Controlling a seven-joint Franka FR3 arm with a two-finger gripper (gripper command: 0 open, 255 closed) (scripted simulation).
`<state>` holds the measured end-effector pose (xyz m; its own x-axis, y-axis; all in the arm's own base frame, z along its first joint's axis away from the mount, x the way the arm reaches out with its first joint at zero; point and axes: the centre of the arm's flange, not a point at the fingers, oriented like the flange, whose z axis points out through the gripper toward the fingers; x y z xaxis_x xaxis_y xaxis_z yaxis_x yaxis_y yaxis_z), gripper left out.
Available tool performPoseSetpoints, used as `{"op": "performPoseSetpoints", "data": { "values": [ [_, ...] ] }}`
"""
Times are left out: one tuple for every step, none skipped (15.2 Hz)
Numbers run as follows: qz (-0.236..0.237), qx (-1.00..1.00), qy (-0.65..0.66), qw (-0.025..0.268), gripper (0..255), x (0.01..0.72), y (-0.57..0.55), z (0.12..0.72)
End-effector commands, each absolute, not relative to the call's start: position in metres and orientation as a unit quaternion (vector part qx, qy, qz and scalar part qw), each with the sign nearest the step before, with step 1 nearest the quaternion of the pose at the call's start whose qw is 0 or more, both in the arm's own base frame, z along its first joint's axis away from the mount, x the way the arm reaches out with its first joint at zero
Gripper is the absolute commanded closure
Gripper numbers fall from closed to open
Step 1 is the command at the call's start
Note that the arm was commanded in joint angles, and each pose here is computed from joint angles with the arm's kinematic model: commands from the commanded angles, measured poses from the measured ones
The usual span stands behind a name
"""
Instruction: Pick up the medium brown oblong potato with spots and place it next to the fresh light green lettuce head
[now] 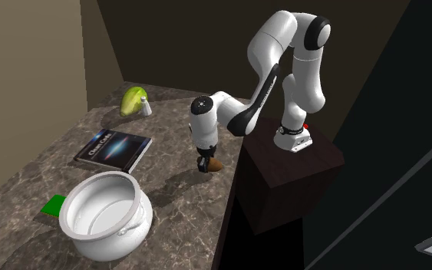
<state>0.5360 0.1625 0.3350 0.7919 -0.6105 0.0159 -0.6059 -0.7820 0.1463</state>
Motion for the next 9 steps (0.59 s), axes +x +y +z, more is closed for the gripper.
{"op": "performPoseSetpoints", "data": {
  "values": [
    [-0.016, 0.944, -0.322, 0.072, 255, 0.536, 0.163, 0.345],
    [-0.016, 0.944, -0.322, 0.072, 255, 0.536, 0.163, 0.350],
    [-0.016, 0.944, -0.322, 0.072, 255, 0.536, 0.163, 0.355],
    [-0.016, 0.944, -0.322, 0.072, 255, 0.536, 0.163, 0.361],
    [-0.016, 0.944, -0.322, 0.072, 255, 0.536, 0.163, 0.366],
    [-0.016, 0.944, -0.322, 0.072, 255, 0.536, 0.163, 0.371],
    [-0.016, 0.944, -0.322, 0.072, 255, 0.536, 0.163, 0.377],
    [-0.016, 0.944, -0.322, 0.072, 255, 0.536, 0.163, 0.382],
    [-0.016, 0.944, -0.322, 0.072, 255, 0.536, 0.163, 0.387]
  ]
}}
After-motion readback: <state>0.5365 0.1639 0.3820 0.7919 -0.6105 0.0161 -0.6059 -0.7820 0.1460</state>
